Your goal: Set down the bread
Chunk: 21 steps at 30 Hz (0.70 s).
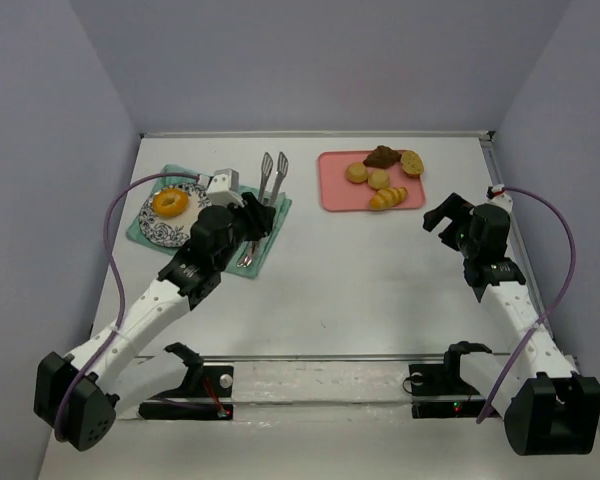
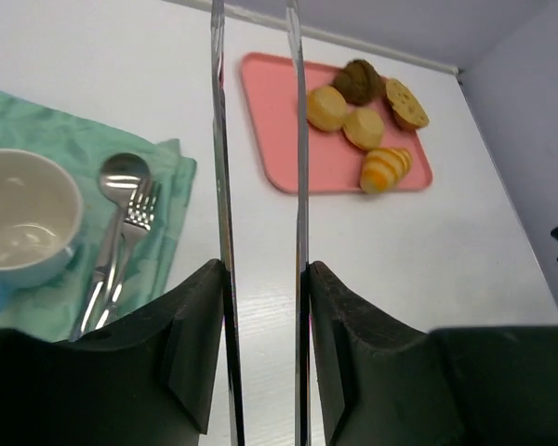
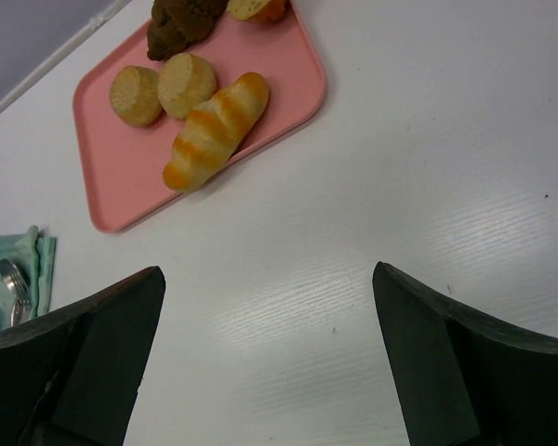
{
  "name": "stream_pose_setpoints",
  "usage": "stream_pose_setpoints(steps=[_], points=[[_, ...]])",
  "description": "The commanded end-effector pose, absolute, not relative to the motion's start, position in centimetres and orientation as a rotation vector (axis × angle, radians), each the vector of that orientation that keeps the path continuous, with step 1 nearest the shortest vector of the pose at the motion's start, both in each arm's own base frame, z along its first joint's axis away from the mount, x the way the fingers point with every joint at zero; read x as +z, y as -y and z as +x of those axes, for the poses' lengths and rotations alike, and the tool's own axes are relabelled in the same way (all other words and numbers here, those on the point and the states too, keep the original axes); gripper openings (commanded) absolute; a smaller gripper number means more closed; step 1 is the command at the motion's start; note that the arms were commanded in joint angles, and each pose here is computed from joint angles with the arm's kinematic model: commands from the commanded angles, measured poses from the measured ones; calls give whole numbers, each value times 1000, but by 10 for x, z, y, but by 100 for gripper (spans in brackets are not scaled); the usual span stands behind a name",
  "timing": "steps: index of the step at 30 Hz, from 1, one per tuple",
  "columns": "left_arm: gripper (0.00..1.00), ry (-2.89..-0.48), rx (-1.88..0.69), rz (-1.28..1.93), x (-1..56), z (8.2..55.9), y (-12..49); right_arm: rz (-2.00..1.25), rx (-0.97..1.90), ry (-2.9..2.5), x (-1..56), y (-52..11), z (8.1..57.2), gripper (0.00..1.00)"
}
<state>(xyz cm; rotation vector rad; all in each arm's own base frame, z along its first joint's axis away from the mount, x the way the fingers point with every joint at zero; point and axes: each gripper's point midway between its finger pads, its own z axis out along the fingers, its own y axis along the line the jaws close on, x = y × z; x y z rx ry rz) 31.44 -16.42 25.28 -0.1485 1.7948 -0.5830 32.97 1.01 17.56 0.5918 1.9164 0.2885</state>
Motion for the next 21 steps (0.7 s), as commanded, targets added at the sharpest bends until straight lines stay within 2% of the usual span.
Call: stream_pose_setpoints(steps=[1,4,6,10,14,21], points=[[51,-1774,-635,-64,241,317,212,561,296,-1877,185,-11,334,99],[54,-1861,-632,-14,208,306,247,562,295,-1881,183,-11,335,99],[58,-1913,-587,-38,184,305,256,562,290,-1884,182,-10,335,99],[60,-1981,-551,-195,147,306,259,563,291,-1882,183,-11,335,99],[60,-2010,-545,-401,118,298,264,567,289,-1882,182,-10,335,99],[66,-2059,-457,-408,92,290,279,570,283,-1881,182,-9,335,99]])
